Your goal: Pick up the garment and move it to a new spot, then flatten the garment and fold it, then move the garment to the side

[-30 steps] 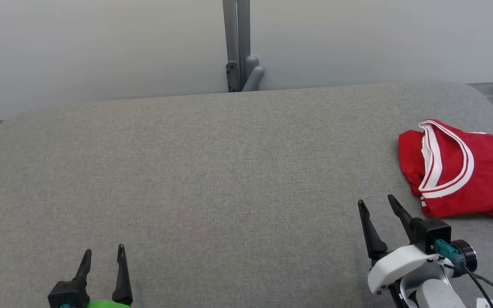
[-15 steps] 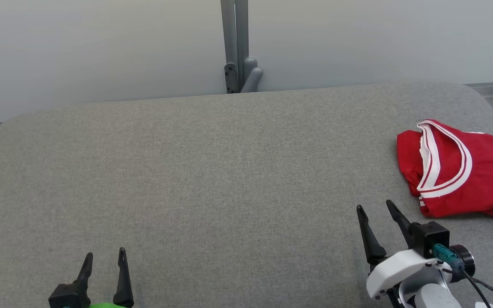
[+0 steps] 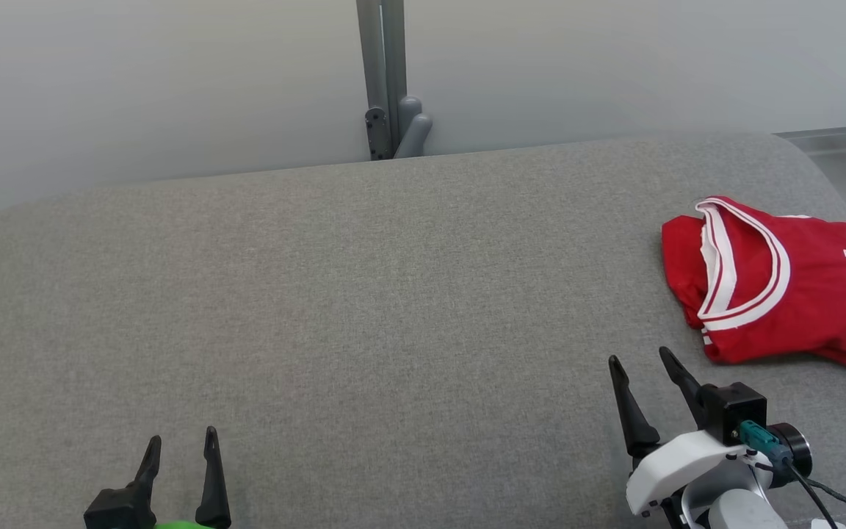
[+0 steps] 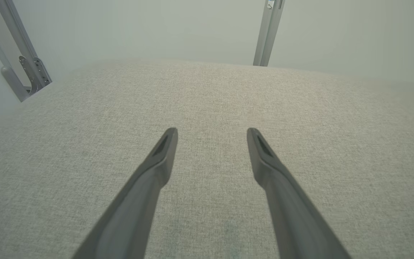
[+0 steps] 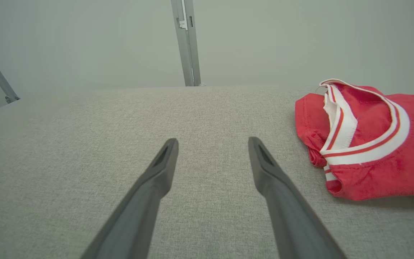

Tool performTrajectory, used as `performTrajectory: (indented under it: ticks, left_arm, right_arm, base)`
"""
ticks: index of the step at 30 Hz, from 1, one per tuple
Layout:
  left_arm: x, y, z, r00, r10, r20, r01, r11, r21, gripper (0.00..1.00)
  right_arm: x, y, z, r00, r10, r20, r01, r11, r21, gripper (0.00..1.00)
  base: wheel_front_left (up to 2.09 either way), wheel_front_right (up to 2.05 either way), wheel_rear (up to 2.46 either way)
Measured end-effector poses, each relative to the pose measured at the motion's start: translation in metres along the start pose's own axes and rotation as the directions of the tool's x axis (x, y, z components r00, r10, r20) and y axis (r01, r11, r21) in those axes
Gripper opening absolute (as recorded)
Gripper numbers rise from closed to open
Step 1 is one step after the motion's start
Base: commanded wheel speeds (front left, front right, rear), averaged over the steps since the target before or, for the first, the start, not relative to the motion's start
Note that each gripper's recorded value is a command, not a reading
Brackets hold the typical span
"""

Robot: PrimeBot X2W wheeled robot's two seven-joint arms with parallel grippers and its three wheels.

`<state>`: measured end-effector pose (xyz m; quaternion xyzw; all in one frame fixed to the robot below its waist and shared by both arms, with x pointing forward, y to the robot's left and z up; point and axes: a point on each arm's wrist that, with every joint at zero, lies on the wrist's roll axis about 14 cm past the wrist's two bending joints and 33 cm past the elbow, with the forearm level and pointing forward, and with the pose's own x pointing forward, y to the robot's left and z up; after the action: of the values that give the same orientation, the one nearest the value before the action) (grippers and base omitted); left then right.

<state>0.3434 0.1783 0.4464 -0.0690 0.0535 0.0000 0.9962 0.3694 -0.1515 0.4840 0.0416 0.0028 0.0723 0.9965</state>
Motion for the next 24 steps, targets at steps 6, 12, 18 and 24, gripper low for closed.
performTrajectory:
  ticks: [6,12,18,24]
  left_arm:
    - [0.004,-0.006,-0.002,1.0,-0.02,-0.007,0.02,1.0,0.002,1.0]
    - [0.004,-0.009,-0.004,0.999,-0.031,-0.013,0.031,0.999,-0.017,1.0]
    - [-0.001,-0.009,-0.02,0.997,-0.025,-0.067,0.023,0.999,-0.032,0.0]
    - [-0.001,-0.001,-0.024,0.995,0.016,-0.097,-0.031,0.988,-0.153,0.0]
  right_arm:
    - [-0.004,-0.006,-0.003,1.0,-0.019,-0.009,0.019,1.0,0.006,1.0]
    - [-0.004,-0.004,-0.004,1.0,-0.016,-0.011,0.016,1.0,0.021,1.0]
    - [-0.018,-0.004,-0.031,0.995,-0.028,-0.095,0.032,0.999,0.042,0.0]
    - [-0.019,-0.013,-0.033,0.991,-0.072,-0.112,0.09,0.982,0.166,0.0]
  base:
    - [0.0,0.0,0.0]
    - [0.0,0.0,0.0]
    - [0.0,0.0,0.0]
    - [0.0,0.0,0.0]
